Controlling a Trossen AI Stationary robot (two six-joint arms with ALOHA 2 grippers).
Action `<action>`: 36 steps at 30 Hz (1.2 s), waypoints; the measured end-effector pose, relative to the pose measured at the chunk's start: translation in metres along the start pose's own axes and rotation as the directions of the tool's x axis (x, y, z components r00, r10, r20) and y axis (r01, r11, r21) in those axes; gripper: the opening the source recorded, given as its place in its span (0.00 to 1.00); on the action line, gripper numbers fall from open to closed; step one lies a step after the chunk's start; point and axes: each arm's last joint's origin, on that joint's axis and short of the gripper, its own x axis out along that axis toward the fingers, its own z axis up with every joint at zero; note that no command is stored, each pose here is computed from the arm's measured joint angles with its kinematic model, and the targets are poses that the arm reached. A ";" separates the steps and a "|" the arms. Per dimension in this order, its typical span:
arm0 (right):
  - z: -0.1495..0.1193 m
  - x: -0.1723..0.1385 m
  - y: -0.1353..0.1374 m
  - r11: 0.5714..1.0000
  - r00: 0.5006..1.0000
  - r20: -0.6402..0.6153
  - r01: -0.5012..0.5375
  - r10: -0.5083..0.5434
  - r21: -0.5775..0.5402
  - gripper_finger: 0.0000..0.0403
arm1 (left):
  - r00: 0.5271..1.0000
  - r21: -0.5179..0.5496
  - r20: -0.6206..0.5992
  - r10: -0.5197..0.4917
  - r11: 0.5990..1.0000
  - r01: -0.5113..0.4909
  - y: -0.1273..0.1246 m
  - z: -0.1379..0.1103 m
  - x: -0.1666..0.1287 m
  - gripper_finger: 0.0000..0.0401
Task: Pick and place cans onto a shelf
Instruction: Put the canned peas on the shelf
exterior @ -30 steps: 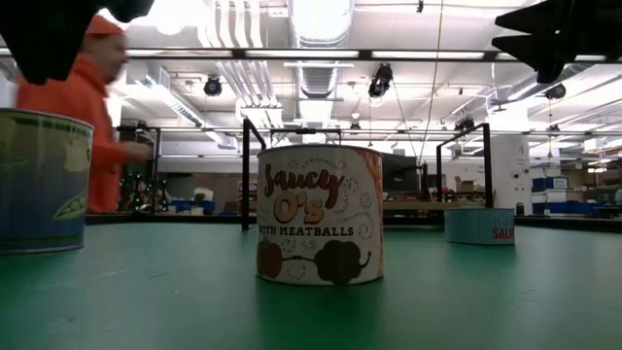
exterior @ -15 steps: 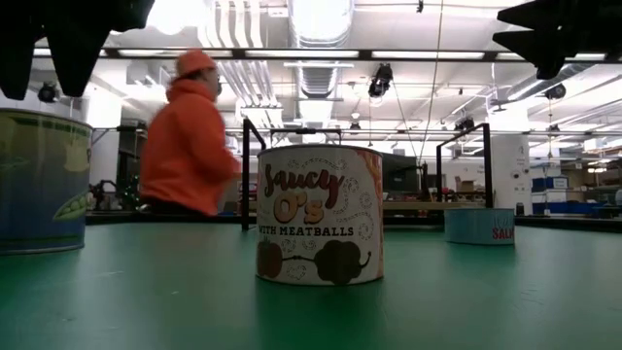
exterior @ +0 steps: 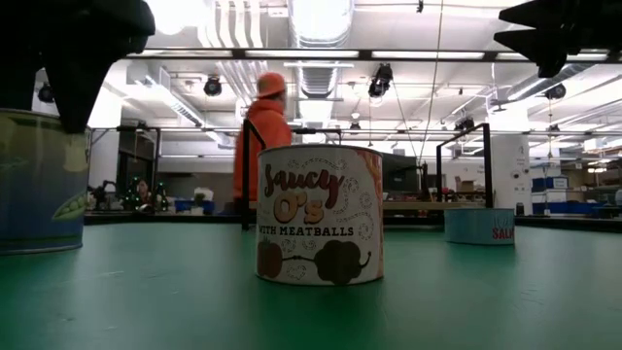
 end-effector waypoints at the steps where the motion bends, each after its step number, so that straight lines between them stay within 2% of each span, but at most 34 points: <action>1: 0.000 0.000 0.000 1.000 1.000 -0.001 0.000 0.000 0.000 0.57 | 1.000 -0.001 -0.001 -0.008 1.000 0.008 -0.001 0.000 0.001 0.84; 10: 0.000 0.000 0.000 1.000 1.000 -0.005 0.000 0.000 -0.002 0.57 | 1.000 0.007 -0.003 -0.028 1.000 0.028 -0.002 -0.001 0.003 0.75; 15: -0.001 0.000 0.000 1.000 1.000 -0.006 0.000 0.000 -0.003 0.57 | 0.999 0.029 -0.018 -0.043 0.999 0.043 -0.005 -0.001 -0.002 0.77; 18: -0.001 0.000 0.000 1.000 1.000 -0.006 0.002 -0.002 -0.003 0.57 | 0.993 0.066 -0.068 -0.098 0.993 0.103 -0.013 0.004 -0.017 0.77; 20: 0.000 0.000 0.000 1.000 1.000 -0.005 0.003 -0.003 -0.002 0.57 | 0.985 0.072 -0.060 -0.163 0.983 0.167 -0.021 0.013 -0.032 0.77; 26: 0.000 0.000 0.000 1.000 1.000 0.001 0.003 -0.003 0.000 0.57 | 0.923 0.127 0.155 -0.351 0.934 0.334 -0.037 0.052 -0.084 0.77; 30: 0.000 0.000 0.000 1.000 1.000 0.001 0.003 -0.003 0.000 0.57 | 0.877 0.163 0.255 -0.407 0.912 0.376 -0.038 0.081 -0.110 0.78; 36: 0.000 0.000 0.000 1.000 1.000 0.002 0.003 -0.003 0.000 0.57 | 0.824 0.189 0.365 -0.434 0.901 0.391 -0.038 0.127 -0.123 0.78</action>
